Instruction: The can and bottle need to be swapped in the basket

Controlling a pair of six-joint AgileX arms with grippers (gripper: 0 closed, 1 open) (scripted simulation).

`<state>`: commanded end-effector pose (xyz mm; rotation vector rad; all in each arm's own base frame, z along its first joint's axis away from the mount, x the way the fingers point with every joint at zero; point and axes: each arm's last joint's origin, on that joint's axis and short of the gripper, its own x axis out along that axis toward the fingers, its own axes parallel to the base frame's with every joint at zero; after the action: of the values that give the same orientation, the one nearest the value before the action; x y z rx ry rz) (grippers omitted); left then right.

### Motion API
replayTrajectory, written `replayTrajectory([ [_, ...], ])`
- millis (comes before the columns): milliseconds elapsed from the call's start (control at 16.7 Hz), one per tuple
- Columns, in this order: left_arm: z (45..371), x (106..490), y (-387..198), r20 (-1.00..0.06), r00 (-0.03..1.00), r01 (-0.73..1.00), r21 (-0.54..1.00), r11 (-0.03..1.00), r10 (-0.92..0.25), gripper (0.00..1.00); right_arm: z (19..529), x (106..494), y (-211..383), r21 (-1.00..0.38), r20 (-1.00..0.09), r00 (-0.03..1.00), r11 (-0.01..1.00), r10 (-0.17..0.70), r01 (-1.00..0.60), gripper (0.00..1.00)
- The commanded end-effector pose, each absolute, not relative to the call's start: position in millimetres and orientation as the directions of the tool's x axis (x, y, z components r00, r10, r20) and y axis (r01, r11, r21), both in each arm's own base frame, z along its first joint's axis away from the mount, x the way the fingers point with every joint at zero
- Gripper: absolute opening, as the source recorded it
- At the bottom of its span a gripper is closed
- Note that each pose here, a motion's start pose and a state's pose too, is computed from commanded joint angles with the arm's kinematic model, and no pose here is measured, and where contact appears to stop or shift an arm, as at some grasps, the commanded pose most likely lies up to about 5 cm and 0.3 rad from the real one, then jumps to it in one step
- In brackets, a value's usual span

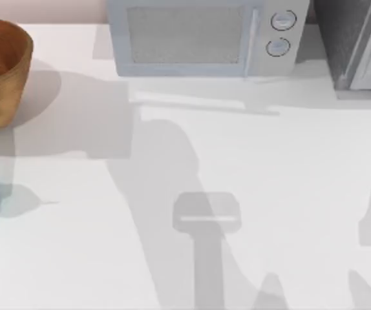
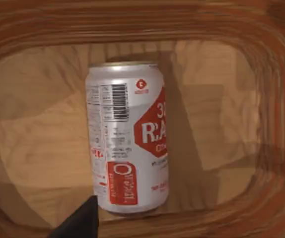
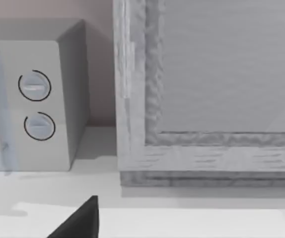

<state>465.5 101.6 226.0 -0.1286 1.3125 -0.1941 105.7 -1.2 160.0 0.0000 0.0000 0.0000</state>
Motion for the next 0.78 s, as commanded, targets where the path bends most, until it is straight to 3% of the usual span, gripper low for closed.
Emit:
replayTrajectory([
  [240, 190, 482, 130, -0.953, 0.192, 0.022, -0.235, 0.972, -0.234, 1.00, 160, 106, -1, 0.000, 0.000, 1.000, 1.000, 0.000, 0.000, 1.00],
  [780, 176, 487, 130, -0.953, 0.188, 0.017, -0.238, 0.971, -0.237, 1.00, 160, 106, -1, 0.000, 0.000, 1.000, 1.000, 0.000, 0.000, 1.00],
])
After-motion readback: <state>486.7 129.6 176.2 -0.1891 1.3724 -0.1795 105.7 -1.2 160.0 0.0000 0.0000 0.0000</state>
